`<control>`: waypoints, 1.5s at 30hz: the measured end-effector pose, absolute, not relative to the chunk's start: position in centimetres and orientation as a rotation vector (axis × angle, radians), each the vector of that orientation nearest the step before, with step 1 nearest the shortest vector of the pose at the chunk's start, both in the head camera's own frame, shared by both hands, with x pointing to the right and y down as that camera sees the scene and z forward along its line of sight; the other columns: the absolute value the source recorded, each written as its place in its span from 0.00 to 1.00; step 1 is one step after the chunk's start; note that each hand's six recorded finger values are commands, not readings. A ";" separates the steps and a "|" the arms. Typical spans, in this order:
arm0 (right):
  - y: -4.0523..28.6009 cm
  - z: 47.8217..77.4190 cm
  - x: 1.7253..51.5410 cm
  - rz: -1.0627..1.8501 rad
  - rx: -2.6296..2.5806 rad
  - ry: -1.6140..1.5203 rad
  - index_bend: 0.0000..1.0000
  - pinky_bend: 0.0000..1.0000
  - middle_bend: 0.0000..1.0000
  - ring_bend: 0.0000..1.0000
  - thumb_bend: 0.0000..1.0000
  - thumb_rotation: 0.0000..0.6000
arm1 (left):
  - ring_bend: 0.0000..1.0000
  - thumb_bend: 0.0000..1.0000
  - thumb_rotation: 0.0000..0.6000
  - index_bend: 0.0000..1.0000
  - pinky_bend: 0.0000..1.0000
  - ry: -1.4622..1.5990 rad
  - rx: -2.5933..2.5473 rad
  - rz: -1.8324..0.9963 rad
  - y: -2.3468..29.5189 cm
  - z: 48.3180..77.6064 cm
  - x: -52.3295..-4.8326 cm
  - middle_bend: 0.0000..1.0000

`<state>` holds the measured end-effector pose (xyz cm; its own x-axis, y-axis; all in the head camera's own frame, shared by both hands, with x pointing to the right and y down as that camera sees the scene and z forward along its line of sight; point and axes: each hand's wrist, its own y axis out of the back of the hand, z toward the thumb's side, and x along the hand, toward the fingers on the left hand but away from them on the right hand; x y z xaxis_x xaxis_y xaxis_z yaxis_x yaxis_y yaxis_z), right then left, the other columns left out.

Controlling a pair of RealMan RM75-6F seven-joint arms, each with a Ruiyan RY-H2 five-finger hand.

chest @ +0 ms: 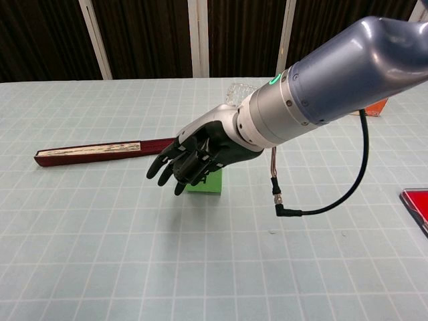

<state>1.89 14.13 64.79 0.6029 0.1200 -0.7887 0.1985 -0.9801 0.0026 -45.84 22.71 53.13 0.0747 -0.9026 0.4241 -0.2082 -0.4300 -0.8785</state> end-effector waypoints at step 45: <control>22.5 53.2 38.9 -2.295 2.828 1.601 0.13 0.00 0.13 0.10 0.94 1.00 | 0.00 0.44 1.00 0.08 0.04 1.079 -1.685 -1.366 23.6 52.7 -44.9 0.00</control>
